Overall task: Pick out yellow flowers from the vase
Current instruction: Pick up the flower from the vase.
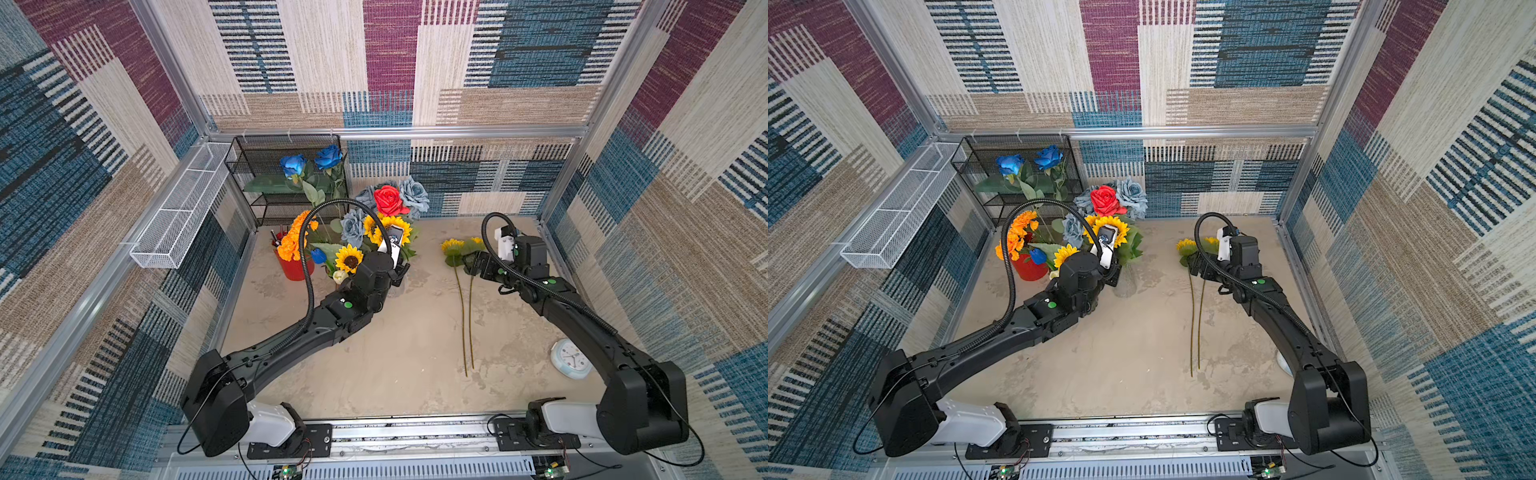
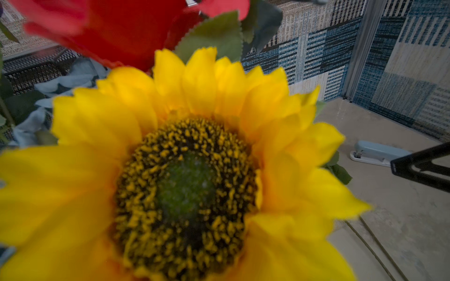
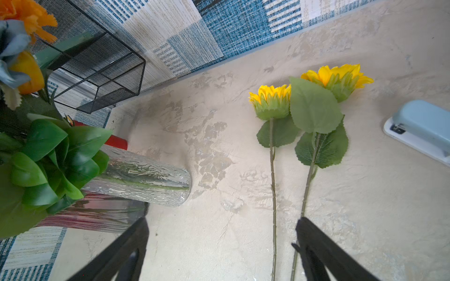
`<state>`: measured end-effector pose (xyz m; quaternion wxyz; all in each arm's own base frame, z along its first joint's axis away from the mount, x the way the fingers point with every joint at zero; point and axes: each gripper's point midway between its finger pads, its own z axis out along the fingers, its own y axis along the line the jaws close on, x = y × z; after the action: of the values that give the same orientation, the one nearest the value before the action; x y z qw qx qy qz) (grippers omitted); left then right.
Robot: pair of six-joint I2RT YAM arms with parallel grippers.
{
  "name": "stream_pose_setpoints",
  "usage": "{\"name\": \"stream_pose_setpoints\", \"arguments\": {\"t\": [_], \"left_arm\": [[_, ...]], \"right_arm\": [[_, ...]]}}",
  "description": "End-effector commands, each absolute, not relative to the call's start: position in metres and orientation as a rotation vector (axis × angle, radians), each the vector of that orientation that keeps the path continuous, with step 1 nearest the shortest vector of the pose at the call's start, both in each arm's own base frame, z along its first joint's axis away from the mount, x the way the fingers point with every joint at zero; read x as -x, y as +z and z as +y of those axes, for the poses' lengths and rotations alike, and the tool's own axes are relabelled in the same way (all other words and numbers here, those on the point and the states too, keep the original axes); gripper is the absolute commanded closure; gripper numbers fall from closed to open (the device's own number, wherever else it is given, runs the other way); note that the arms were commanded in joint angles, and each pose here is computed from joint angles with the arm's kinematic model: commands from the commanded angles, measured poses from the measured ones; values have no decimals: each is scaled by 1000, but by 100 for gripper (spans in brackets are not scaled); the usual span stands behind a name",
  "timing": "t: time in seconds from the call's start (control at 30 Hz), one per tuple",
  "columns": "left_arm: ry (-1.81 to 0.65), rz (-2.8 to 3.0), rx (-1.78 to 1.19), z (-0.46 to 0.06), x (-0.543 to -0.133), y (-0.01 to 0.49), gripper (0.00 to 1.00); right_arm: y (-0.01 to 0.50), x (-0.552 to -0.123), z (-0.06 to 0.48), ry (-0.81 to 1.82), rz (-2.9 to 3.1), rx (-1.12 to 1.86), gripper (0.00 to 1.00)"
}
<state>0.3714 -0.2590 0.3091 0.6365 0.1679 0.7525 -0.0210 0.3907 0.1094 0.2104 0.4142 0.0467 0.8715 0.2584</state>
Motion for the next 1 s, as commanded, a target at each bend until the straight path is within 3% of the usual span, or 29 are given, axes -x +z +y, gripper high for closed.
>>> {"name": "stream_pose_setpoints", "arguments": {"t": [0.0,0.17,0.3,0.4,0.97], "left_arm": [[-97,1692,-335,-263,-377,318,63],[-107,1699,-350,-267,-377,314,64],[-101,1691,-338,-264,-377,317,88],[-100,1679,-342,-264,-376,322,95],[-154,1625,-312,-243,-352,358,99]], "right_arm": [[217,-394,110,648,2166,-105,4],[218,-394,110,646,2166,-103,4],[219,-394,111,653,2164,-100,4],[220,-394,111,654,2164,-99,4],[221,-395,113,667,2163,-98,4]]}}
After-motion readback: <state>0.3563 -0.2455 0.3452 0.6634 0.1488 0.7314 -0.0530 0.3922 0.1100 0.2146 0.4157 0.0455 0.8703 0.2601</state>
